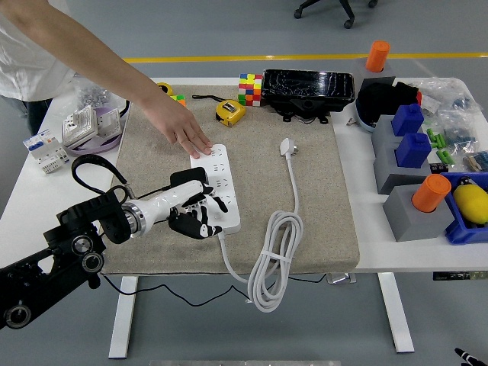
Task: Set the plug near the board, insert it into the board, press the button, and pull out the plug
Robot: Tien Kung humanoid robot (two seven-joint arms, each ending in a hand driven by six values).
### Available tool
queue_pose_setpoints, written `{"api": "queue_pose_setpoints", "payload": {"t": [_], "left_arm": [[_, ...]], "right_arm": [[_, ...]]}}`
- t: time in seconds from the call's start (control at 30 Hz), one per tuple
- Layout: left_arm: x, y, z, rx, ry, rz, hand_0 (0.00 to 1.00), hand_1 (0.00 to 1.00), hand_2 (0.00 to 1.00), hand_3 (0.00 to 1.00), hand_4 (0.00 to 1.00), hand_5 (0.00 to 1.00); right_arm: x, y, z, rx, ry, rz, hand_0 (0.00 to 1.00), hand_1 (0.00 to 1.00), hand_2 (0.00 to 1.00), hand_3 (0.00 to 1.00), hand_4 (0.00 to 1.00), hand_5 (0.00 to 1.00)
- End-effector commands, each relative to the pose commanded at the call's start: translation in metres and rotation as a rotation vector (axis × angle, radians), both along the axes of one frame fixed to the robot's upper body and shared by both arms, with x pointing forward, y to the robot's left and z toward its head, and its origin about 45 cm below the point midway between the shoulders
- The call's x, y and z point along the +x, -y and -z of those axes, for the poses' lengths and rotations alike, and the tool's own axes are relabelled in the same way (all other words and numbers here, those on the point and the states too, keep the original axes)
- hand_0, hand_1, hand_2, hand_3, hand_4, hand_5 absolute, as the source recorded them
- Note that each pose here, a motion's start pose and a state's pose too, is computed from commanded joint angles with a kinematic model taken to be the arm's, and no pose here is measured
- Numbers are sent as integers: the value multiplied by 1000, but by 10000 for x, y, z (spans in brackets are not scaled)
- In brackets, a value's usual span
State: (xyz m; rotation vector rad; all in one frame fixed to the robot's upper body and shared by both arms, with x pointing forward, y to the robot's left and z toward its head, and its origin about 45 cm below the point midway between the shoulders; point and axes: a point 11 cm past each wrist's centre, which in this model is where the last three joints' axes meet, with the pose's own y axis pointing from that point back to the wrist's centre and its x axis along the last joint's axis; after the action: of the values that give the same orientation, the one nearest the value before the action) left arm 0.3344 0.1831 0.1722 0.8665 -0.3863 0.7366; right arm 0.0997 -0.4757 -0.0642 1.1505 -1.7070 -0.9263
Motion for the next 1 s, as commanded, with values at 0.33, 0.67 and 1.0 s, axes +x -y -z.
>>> {"api": "queue_pose_setpoints", "payload": {"t": [0.33, 0.67, 1.0], "left_arm": [[-45, -18, 6, 53, -31, 3, 129, 66, 145, 805, 625, 2], [-58, -1, 13, 70, -46, 8, 126, 64, 144, 803, 621, 2], [-12, -26, 70, 91, -42, 0, 125, 57, 143, 811, 620, 2]], "right_arm": [[19, 3, -7, 0, 5, 1, 672, 675, 666, 555, 917, 513], [50, 17, -21, -5, 6, -8, 672, 675, 666, 554, 917, 514], [97, 33, -43, -9, 13, -16, 673, 674, 666, 554, 916, 512]]}}
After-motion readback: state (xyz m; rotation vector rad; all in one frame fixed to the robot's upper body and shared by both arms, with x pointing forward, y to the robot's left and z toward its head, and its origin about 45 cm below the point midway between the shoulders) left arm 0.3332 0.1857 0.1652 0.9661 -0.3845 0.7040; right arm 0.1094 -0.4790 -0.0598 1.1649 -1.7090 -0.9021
